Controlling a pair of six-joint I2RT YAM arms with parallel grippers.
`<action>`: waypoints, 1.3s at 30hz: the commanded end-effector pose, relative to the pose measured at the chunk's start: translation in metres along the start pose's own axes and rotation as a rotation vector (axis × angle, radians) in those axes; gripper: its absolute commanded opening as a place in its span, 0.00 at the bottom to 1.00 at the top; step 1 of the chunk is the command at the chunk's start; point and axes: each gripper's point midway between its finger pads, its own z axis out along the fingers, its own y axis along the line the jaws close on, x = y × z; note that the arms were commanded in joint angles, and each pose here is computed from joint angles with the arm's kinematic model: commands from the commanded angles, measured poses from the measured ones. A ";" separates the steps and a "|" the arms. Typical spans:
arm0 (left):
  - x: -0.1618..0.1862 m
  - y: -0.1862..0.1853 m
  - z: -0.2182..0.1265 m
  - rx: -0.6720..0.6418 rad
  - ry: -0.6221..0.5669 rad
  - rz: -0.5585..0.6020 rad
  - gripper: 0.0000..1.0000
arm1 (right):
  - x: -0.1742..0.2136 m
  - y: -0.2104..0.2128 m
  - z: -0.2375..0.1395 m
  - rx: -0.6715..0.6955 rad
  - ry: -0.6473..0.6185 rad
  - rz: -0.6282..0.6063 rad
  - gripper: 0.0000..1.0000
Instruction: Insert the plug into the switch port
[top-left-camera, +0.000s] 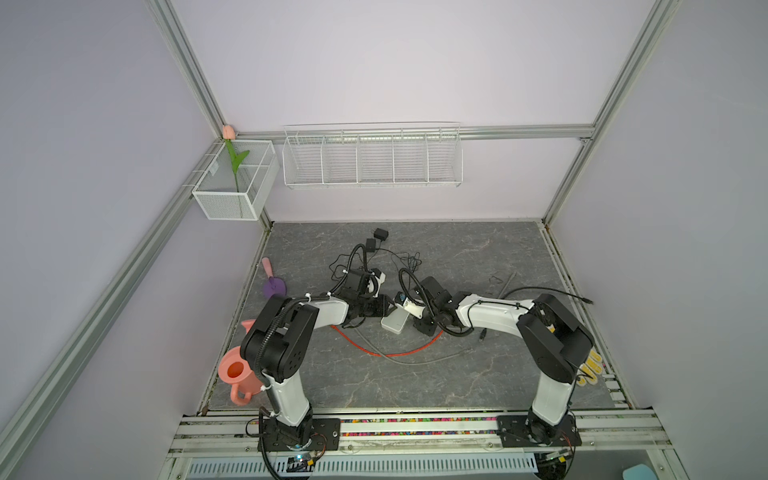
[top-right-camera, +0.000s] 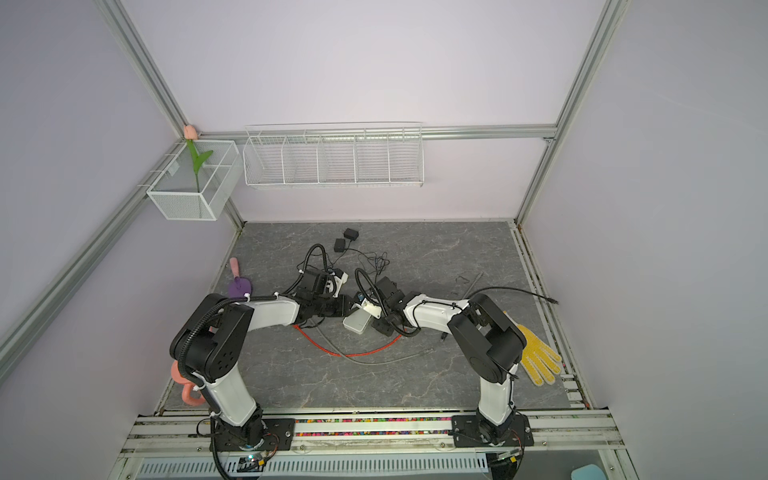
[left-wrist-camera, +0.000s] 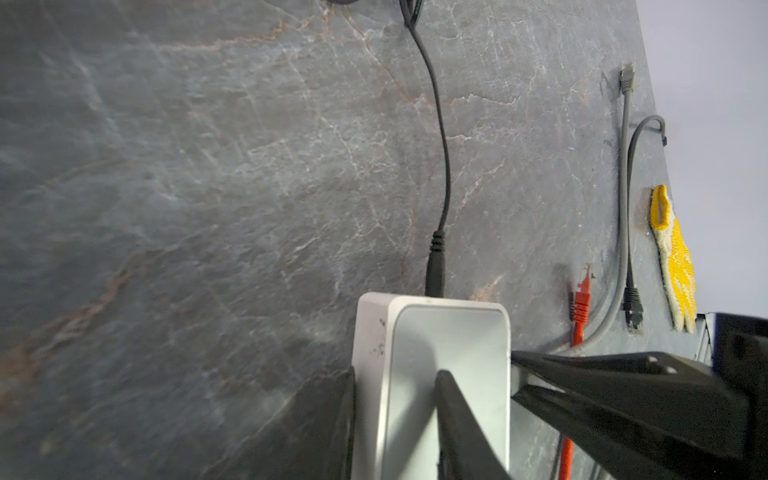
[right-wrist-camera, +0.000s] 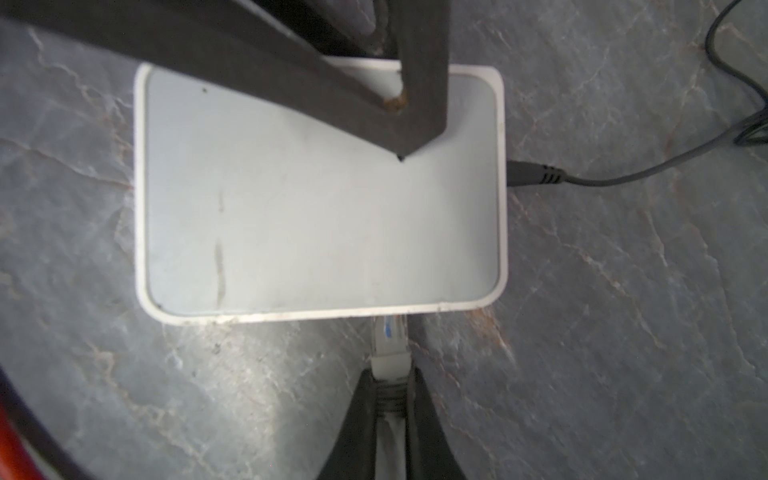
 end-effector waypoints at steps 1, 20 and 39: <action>0.119 0.009 0.015 -0.040 0.375 -0.064 0.30 | -0.124 -0.012 -0.032 0.028 -0.437 -0.076 0.07; 0.135 -0.006 0.017 -0.004 0.410 -0.033 0.30 | -0.160 -0.022 -0.050 0.077 -0.616 -0.098 0.07; 0.141 -0.009 0.018 0.020 0.412 -0.033 0.30 | -0.197 -0.028 -0.073 0.091 -0.776 -0.128 0.07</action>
